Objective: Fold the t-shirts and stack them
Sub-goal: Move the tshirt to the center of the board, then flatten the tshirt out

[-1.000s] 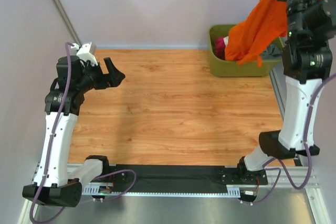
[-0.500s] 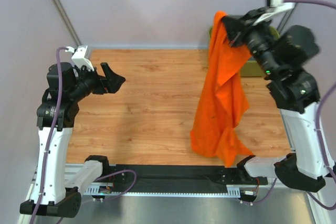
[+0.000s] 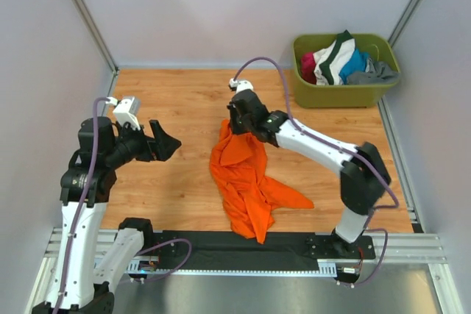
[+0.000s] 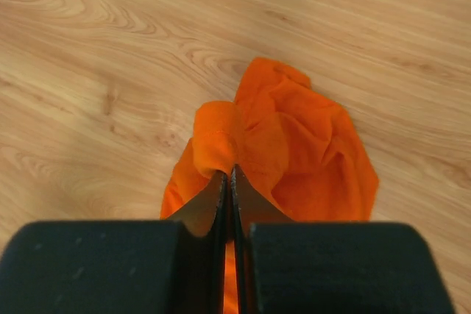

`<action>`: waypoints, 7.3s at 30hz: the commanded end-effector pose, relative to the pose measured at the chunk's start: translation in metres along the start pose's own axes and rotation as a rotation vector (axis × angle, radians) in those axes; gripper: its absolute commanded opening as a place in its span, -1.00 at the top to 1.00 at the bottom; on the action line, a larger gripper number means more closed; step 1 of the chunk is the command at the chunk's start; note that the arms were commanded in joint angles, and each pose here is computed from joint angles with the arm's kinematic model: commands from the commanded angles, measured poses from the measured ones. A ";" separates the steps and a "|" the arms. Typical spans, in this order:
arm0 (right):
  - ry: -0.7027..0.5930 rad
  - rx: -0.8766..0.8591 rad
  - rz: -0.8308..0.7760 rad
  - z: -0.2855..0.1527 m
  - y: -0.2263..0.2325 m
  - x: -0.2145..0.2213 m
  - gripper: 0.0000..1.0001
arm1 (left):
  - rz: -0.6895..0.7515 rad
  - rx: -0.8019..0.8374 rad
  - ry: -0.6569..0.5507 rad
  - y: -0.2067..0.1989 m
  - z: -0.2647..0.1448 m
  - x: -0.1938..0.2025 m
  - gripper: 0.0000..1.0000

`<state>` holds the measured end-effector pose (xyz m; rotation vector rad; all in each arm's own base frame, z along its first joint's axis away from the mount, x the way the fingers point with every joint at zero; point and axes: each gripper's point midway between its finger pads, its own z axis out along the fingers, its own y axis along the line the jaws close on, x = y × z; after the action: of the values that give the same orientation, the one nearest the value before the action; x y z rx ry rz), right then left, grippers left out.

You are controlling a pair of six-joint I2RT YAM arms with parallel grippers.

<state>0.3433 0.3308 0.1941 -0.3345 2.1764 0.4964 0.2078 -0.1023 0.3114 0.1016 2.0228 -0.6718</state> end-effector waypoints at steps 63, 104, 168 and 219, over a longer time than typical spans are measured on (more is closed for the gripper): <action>0.481 0.399 0.663 -0.127 -0.141 0.250 -0.39 | 0.212 -0.630 0.588 0.065 0.174 0.106 1.00; 0.187 0.448 0.289 -0.115 -0.151 0.032 0.99 | 0.115 -0.493 0.219 0.055 0.126 0.031 -0.84; 0.298 -0.026 -0.313 -0.075 -0.020 0.178 -0.18 | -0.272 -0.674 0.311 0.137 0.174 0.088 1.00; -0.337 0.274 -0.333 -0.169 -0.064 -0.139 0.99 | -0.014 -0.590 -0.140 0.066 0.072 -0.123 1.00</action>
<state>0.3181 0.2140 0.3281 -0.3748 1.9528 0.1703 0.3593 -0.0713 0.3050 -0.3065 2.1364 -0.0933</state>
